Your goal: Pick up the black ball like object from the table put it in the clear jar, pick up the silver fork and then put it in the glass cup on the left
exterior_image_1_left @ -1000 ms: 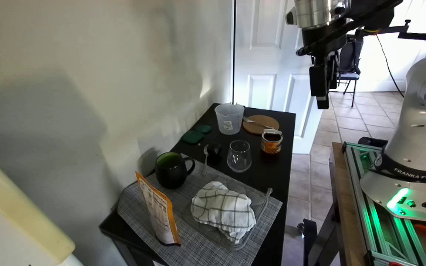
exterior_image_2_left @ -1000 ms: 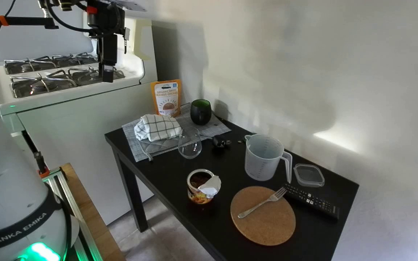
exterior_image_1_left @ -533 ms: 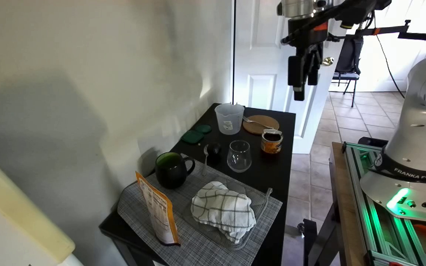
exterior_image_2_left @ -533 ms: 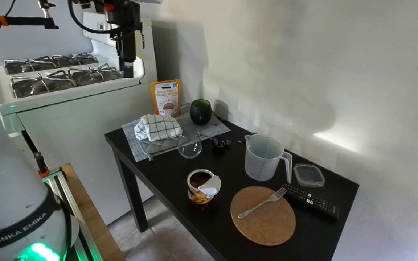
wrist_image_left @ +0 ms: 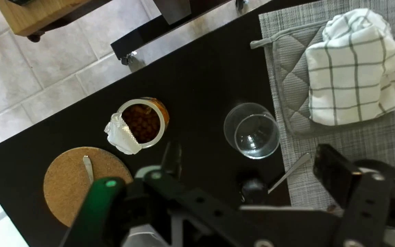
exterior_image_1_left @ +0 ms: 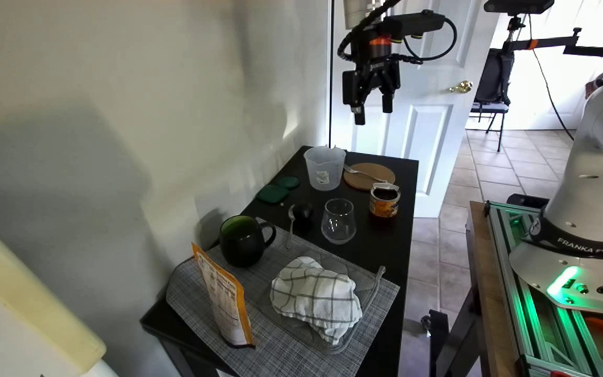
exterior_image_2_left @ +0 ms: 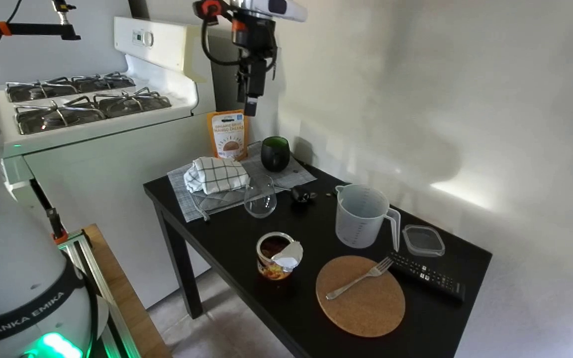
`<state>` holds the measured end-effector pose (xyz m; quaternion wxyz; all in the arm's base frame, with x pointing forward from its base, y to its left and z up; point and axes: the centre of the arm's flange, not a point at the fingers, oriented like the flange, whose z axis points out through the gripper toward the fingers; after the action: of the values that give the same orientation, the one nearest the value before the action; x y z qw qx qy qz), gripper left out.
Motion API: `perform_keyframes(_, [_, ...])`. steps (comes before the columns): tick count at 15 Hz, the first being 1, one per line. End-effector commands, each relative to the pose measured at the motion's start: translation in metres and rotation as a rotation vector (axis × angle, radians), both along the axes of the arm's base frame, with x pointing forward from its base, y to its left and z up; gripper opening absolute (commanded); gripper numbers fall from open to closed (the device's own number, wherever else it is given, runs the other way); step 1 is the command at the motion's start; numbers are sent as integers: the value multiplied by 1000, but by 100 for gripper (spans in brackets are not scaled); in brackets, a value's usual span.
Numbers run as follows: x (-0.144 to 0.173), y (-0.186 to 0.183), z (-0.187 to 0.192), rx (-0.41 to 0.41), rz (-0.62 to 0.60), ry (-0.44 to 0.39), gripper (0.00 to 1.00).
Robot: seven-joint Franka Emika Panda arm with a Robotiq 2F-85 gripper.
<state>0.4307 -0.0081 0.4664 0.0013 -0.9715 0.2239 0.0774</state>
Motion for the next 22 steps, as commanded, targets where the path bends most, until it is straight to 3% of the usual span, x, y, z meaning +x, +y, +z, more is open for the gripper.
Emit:
perform_keyframes(1, [61,-40,-32,55,-158,70,100])
perform_keyframes(2, [63,-46,-41,77,-183,95,100])
perform_keyframes(3, [35,-39,-30,38,-116,62,100])
perform_keyframes(8, [57,-50,-51,59,-163,99,100])
perform_keyframes(11, [76,-55,-71,89,-218,-56,100])
perform_keyframes(14, [105,-65,-108,106,-266,-180,100])
perform_keyframes(22, [144,-36,-239,115,-266,-161,100])
